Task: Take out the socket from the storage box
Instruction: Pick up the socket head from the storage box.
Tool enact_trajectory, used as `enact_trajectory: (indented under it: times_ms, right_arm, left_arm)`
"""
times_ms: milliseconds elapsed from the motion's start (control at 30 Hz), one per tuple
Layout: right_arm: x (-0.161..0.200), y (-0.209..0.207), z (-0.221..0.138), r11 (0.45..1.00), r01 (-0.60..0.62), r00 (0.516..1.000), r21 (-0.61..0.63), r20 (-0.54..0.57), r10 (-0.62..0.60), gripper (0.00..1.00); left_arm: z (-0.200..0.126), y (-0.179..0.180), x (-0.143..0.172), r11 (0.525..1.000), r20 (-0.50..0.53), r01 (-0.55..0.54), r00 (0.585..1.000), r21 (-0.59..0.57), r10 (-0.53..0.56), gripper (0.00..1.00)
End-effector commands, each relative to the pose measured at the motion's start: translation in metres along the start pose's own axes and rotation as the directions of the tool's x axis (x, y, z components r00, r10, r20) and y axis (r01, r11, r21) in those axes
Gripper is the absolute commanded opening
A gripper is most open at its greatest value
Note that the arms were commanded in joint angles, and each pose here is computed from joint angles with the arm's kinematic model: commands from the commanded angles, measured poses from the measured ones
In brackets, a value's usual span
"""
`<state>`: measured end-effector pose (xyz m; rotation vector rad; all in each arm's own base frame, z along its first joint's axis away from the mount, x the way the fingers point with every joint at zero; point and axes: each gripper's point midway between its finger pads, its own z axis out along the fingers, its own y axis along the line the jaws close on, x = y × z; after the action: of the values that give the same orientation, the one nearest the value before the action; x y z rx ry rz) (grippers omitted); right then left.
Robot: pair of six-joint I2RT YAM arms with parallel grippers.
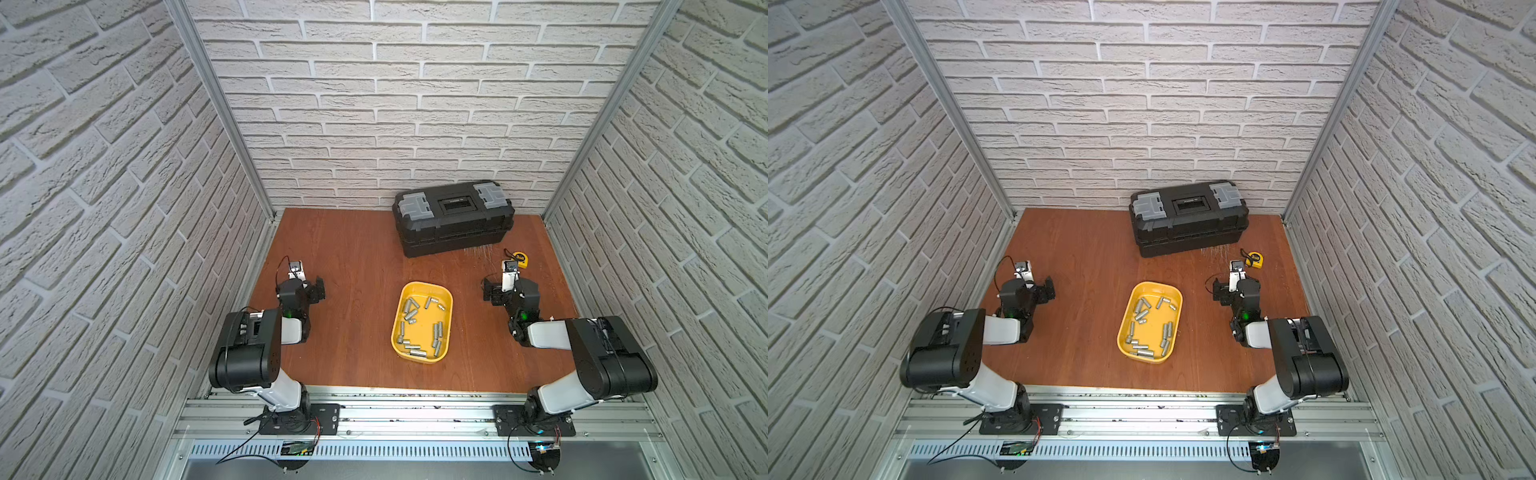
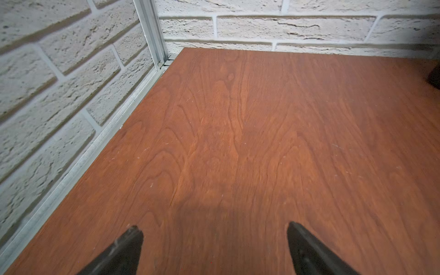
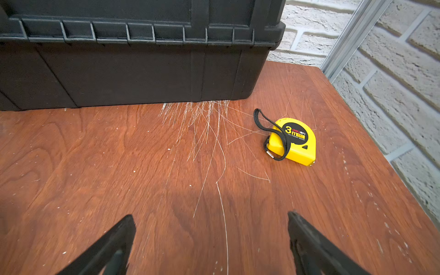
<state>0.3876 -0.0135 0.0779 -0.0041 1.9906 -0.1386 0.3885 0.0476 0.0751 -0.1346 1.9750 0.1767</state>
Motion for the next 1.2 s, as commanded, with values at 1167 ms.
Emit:
enact_trajectory:
  times_ms: [1167]
  right_arm:
    - [-0.047, 0.004, -0.010, 0.999, -0.034, 0.997, -0.038, -0.075, 0.031, 0.99]
  left_arm:
    - [-0.018, -0.023, -0.075, 0.988, -0.135, 0.017, 0.991, 0.152, 0.003, 0.98]
